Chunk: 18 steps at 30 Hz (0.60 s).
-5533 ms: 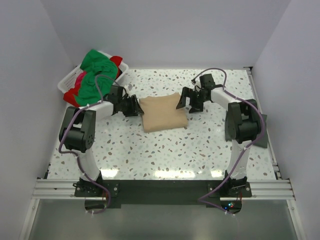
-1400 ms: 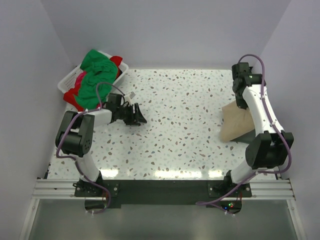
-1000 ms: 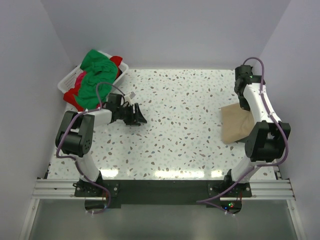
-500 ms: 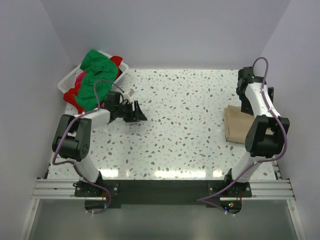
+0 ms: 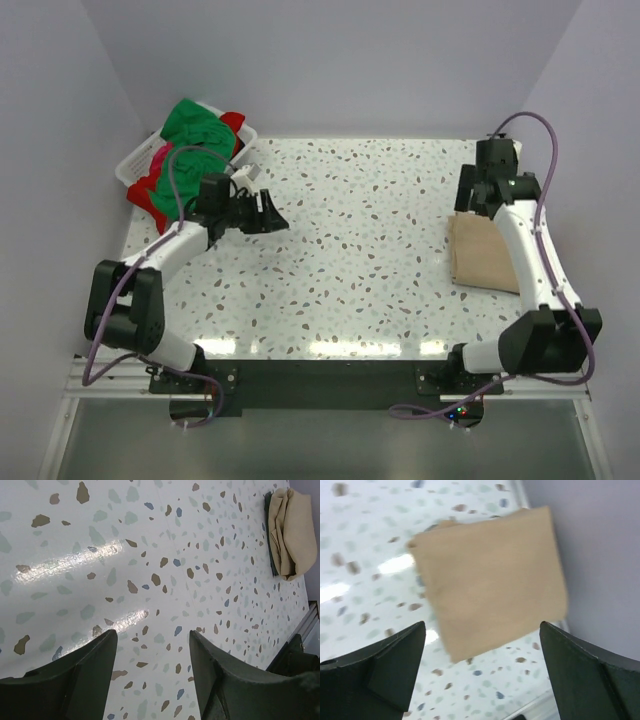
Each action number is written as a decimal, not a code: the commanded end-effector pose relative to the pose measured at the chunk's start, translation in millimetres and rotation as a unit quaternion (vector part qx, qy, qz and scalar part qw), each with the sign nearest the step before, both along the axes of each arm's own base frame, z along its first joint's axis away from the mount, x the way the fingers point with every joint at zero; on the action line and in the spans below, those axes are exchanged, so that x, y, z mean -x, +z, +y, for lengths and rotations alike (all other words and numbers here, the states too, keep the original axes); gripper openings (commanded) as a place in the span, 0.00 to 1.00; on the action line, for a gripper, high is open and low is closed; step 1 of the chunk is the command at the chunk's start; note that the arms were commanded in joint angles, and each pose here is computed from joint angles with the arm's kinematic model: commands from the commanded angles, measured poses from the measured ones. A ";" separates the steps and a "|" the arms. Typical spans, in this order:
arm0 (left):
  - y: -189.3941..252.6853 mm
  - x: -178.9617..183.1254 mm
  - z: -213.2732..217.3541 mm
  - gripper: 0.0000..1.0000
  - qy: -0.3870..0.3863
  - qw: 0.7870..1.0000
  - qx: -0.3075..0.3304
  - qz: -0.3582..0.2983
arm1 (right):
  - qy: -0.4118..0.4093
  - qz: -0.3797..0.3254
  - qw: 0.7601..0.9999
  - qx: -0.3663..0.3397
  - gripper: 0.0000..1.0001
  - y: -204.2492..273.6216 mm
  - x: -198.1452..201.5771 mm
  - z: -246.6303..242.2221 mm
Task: Fold and stack the t-shirts
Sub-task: Reset both grippers
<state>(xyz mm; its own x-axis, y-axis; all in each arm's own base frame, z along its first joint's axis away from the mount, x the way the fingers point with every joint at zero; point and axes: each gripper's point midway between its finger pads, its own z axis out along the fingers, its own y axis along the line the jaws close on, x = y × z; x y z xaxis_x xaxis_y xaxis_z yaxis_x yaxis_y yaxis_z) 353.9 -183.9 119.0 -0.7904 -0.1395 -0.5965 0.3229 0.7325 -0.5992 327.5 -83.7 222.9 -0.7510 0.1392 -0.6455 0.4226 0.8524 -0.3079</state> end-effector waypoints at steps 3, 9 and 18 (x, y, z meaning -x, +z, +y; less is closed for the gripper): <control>28.7 2.5 30.2 0.64 0.068 0.995 -0.052 -0.058 | 0.163 -0.104 0.963 -0.185 0.99 -7.4 -20.0 117.5; 51.7 13.8 61.8 0.64 0.155 0.980 -0.081 -0.097 | 0.250 -0.116 0.920 -0.278 0.98 -28.7 -7.5 206.3; 59.9 39.7 98.2 0.67 0.251 0.957 -0.105 -0.099 | 0.324 -0.080 0.881 -0.337 0.98 -58.4 21.5 279.8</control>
<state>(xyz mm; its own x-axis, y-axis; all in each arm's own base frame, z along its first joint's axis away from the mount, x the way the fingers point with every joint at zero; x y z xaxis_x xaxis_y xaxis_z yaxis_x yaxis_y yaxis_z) 319.4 -104.9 186.3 -0.5346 -0.2924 -0.7929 0.1045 0.9082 -0.4053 295.9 172.5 146.7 -0.7612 0.0695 -0.6448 -0.1783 0.9335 0.3111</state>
